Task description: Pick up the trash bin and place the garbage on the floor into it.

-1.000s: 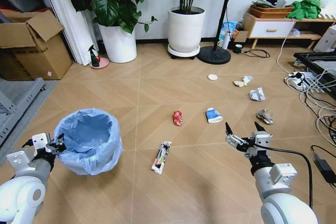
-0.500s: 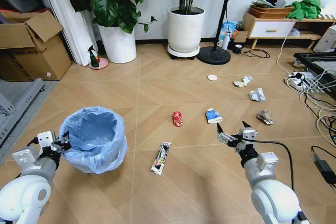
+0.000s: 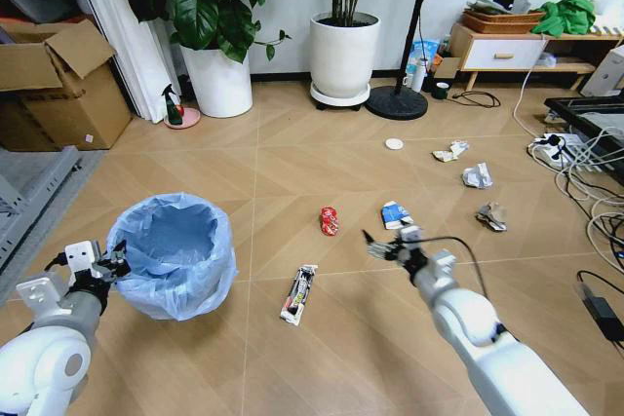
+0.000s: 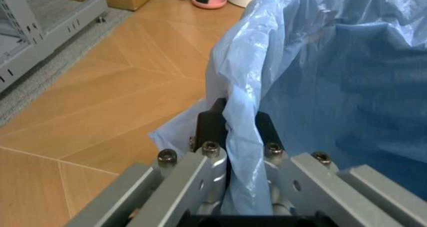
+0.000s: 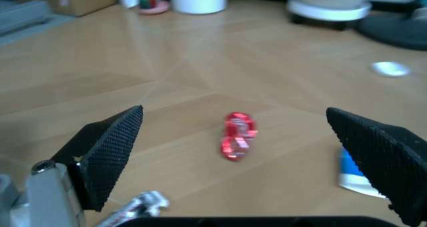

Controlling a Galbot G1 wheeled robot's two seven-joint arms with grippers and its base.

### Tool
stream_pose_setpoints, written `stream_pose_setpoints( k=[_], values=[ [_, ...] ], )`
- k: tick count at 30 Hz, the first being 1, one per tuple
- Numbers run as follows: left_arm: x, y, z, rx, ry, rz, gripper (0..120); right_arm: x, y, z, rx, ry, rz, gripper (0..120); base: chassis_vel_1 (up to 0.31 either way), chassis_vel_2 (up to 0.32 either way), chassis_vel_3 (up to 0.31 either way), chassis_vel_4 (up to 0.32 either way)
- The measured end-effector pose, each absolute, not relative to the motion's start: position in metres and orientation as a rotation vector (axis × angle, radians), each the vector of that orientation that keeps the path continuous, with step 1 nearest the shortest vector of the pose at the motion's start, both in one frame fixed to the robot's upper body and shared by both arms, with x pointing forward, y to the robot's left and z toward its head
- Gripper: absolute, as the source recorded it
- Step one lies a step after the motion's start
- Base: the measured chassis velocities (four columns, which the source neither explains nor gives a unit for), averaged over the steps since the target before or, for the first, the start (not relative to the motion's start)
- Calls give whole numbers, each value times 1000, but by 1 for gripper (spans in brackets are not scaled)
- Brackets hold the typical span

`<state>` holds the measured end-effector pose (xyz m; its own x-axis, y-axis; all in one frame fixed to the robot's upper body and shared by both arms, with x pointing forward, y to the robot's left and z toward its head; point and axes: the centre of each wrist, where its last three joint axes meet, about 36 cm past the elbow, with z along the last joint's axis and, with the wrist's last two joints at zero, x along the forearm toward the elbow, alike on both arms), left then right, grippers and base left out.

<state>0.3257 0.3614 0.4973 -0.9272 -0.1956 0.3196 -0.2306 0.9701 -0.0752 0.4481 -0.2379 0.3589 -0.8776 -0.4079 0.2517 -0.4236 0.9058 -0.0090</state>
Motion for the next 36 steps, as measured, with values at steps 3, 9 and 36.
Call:
stream_pose_setpoints(
  k=[3,9,36],
  values=[
    [326,361,498,319,-2807,159,0,463,-215,340,674,-2774,65,100,0,0,0,0],
    [325,359,499,325,-2810,158,0,486,-159,301,762,-2676,32,100,0,0,0,0],
    [324,355,501,323,-2819,149,0,520,-99,222,747,-2381,59,100,0,0,0,0]
  ],
)
